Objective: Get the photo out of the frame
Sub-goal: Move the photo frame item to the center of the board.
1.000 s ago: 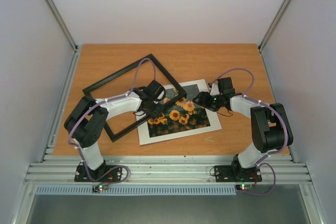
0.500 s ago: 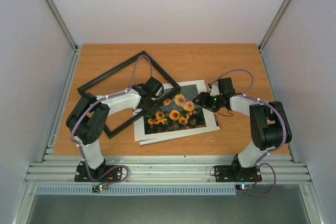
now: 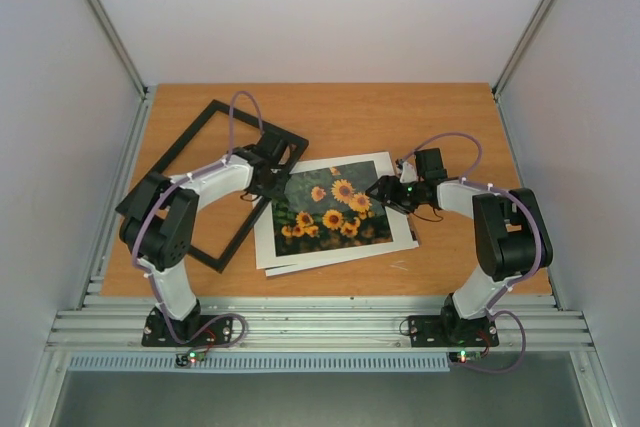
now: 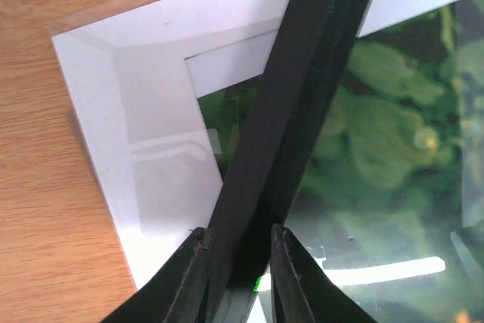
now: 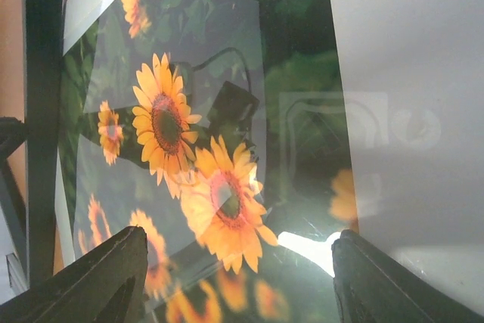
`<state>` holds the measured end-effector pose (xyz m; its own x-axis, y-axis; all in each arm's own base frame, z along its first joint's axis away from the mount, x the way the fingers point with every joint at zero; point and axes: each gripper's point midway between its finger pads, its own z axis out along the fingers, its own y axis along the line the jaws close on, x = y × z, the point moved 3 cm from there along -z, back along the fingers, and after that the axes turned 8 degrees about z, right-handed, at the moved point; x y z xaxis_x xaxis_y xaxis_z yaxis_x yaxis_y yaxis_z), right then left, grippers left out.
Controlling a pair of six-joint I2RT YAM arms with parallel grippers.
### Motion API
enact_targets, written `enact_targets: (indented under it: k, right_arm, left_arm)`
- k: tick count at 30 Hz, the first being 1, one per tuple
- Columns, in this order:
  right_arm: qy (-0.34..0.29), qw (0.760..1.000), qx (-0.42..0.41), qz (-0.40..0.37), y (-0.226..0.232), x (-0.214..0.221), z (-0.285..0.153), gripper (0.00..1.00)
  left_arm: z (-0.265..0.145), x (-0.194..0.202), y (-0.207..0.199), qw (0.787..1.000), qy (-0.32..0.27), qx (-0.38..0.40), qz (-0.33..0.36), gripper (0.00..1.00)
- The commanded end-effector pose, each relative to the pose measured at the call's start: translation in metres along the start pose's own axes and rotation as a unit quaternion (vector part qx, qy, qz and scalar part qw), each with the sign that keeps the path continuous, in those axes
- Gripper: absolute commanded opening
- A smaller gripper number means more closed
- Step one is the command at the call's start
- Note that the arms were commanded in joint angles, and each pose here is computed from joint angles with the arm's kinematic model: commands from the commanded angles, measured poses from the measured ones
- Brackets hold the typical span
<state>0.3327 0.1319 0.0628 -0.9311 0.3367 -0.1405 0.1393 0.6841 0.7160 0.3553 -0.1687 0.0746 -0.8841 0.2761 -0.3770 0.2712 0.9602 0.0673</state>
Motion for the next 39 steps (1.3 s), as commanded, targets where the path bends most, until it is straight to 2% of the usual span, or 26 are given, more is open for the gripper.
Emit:
enact_targets:
  k: [1,3,9,13,17,20,26,34,39]
  right_arm:
    - [0.009,1.0,0.022,0.018,-0.013,0.002,0.005,0.68]
    - [0.012,1.0,0.021,0.018,-0.013,0.002,0.006,0.67]
    - [0.012,1.0,0.021,0.02,-0.015,0.002,0.007,0.67]
    - [0.016,0.999,0.019,0.023,-0.016,0.003,0.009,0.67]
    - [0.017,0.999,0.02,0.023,-0.017,0.003,0.01,0.68]
    - [0.016,0.999,0.022,0.023,-0.018,0.003,0.009,0.68]
    - [0.017,0.999,0.021,0.025,-0.019,0.003,0.01,0.68]
    - [0.017,0.999,0.021,0.028,-0.021,0.002,0.01,0.68]
    - [0.017,0.999,0.022,0.03,-0.023,0.001,0.01,0.68]
  left_arm:
    - [-0.005,-0.014,0.03,0.998,-0.014,-0.02,-0.055,0.23]
    - [-0.004,-0.014,0.033,0.998,-0.007,-0.014,-0.059,0.24]
    - [-0.009,-0.011,0.018,0.998,-0.027,0.04,-0.042,0.46]
    - [0.004,-0.004,0.018,0.999,-0.004,0.035,-0.035,0.48]
    - [0.016,-0.001,0.013,0.998,0.011,0.046,-0.036,0.44]
    - [0.021,-0.001,0.015,0.998,0.018,0.039,-0.039,0.33]
    - [0.019,-0.011,0.029,0.998,0.01,0.008,-0.055,0.18]
    - [0.012,-0.04,0.063,0.997,-0.007,-0.034,-0.067,0.12]
    - [0.008,-0.059,0.095,0.992,-0.025,-0.054,-0.112,0.11]
